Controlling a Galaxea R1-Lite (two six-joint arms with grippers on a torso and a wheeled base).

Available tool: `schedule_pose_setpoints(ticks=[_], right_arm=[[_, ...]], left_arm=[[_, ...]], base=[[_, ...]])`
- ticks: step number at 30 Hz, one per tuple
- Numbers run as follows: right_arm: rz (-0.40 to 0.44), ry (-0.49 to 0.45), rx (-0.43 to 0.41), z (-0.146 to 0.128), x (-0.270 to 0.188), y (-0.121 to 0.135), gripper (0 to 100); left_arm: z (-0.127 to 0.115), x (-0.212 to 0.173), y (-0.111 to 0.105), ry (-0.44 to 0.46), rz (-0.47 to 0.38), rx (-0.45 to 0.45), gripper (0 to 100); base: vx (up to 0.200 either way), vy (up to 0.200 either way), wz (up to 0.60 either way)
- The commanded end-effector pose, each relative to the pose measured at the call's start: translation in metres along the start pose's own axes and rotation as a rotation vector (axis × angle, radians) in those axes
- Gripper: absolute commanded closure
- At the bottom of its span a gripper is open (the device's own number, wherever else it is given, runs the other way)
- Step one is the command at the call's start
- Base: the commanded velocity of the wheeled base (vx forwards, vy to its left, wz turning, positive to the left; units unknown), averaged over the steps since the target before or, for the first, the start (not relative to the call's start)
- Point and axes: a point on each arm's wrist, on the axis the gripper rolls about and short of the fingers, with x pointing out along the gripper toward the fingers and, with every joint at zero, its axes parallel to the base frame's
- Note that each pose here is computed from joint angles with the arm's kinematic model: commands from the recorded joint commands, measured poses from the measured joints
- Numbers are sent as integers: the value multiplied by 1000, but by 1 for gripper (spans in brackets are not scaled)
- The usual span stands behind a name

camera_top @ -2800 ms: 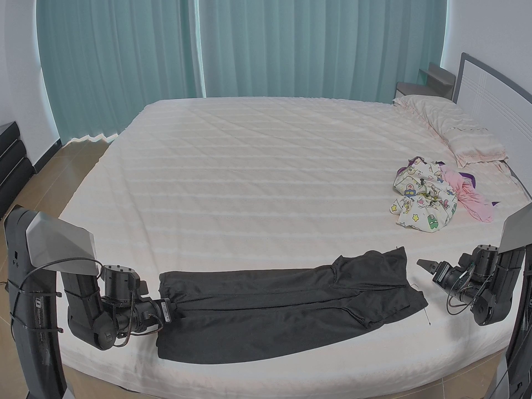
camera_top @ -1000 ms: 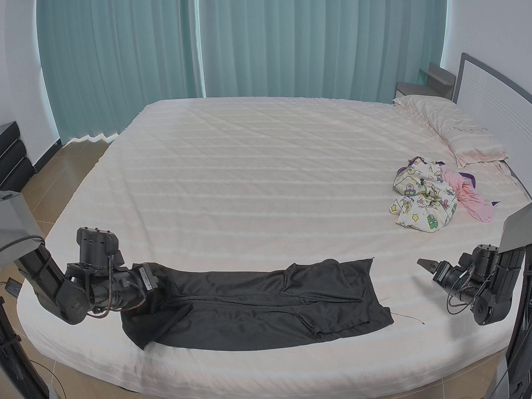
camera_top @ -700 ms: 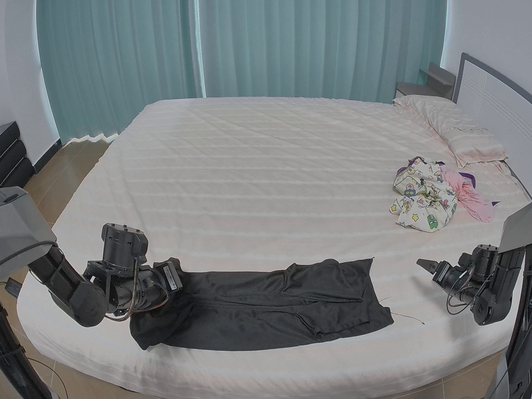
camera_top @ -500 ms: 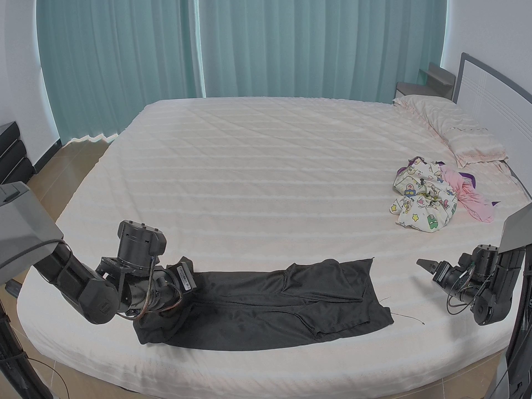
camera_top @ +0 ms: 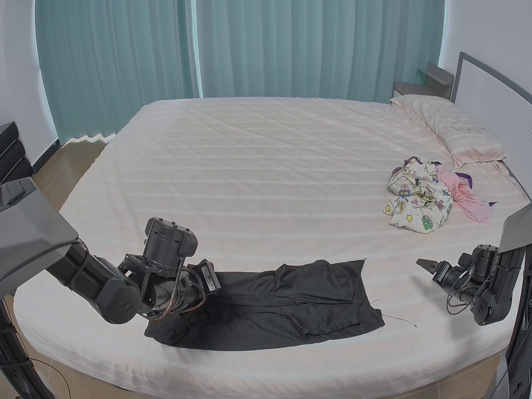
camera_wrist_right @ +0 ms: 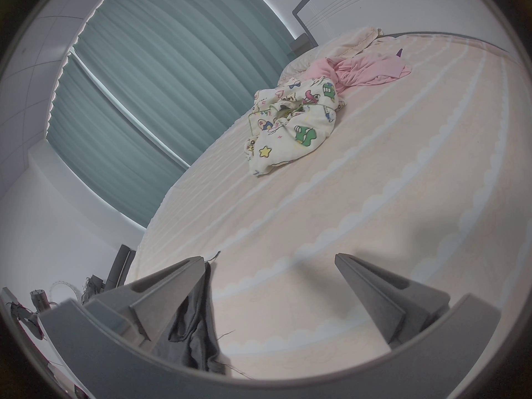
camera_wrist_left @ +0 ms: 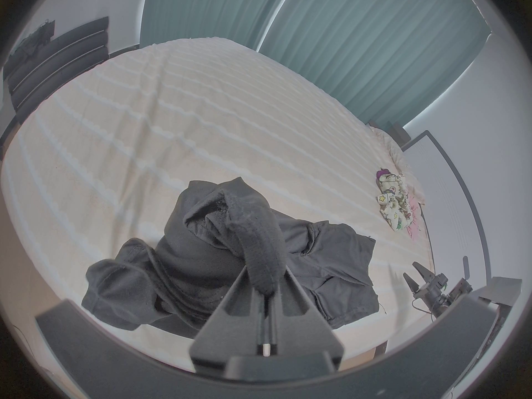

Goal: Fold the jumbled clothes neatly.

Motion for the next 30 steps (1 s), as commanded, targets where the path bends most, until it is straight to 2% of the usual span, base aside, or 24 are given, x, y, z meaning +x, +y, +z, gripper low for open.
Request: schedule_pose_setpoints(ticks=[1,18,30], right_arm=[[4,-6,-2,0,0,0,0],[6,-4,-4,0,1,1,0],[-1,4,-2,-3,2,-1,0]], left_arm=[[-2,1,-3,5,-7,5,100],[-3,10,-26,31,-27,1,100],[-12,35,-41,57,-33,26,100]], base=[[0,-200,0],[0,-200,0],[0,-200,0]])
